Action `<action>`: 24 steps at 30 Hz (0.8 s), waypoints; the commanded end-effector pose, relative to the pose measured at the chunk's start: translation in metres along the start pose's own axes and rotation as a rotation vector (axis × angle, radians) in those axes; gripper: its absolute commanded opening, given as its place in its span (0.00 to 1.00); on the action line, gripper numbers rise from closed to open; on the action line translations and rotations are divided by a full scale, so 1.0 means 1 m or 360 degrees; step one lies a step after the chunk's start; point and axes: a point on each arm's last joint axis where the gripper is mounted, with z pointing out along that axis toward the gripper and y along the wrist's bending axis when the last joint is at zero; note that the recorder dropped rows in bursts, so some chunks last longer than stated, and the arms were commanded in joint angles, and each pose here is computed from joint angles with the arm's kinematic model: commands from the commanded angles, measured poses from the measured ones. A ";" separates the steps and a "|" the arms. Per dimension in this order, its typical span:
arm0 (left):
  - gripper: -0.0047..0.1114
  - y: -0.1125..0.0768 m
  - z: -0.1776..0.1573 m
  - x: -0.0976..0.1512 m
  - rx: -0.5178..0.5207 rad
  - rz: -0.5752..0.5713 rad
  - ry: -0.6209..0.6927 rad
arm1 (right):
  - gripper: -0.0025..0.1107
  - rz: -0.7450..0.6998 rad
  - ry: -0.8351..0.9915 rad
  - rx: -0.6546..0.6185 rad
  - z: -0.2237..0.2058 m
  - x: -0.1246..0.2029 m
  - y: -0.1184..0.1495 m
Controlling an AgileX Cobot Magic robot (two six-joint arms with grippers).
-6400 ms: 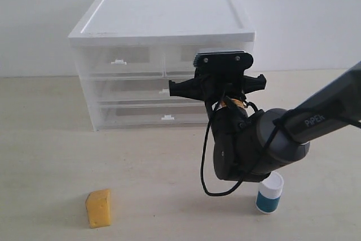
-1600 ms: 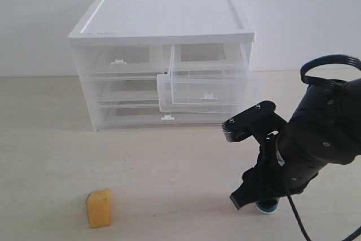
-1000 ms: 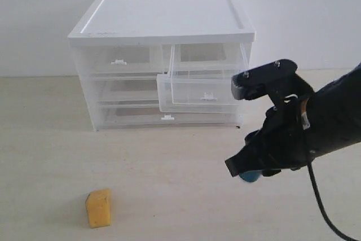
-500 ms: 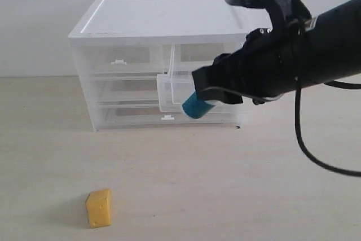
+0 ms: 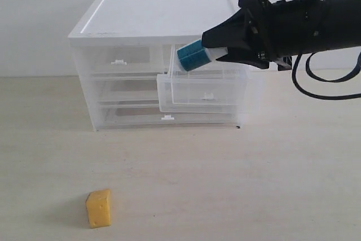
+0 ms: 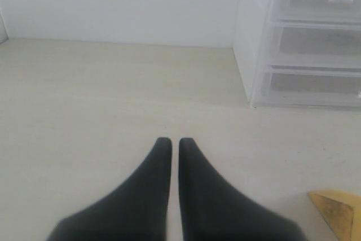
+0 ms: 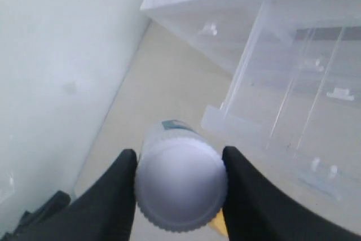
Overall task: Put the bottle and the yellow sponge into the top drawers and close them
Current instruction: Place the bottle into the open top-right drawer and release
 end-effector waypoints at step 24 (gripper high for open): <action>0.08 0.000 0.000 0.001 -0.0004 0.0008 0.0002 | 0.63 0.0068 -0.0208 0.0218 0.013 -0.027 -0.034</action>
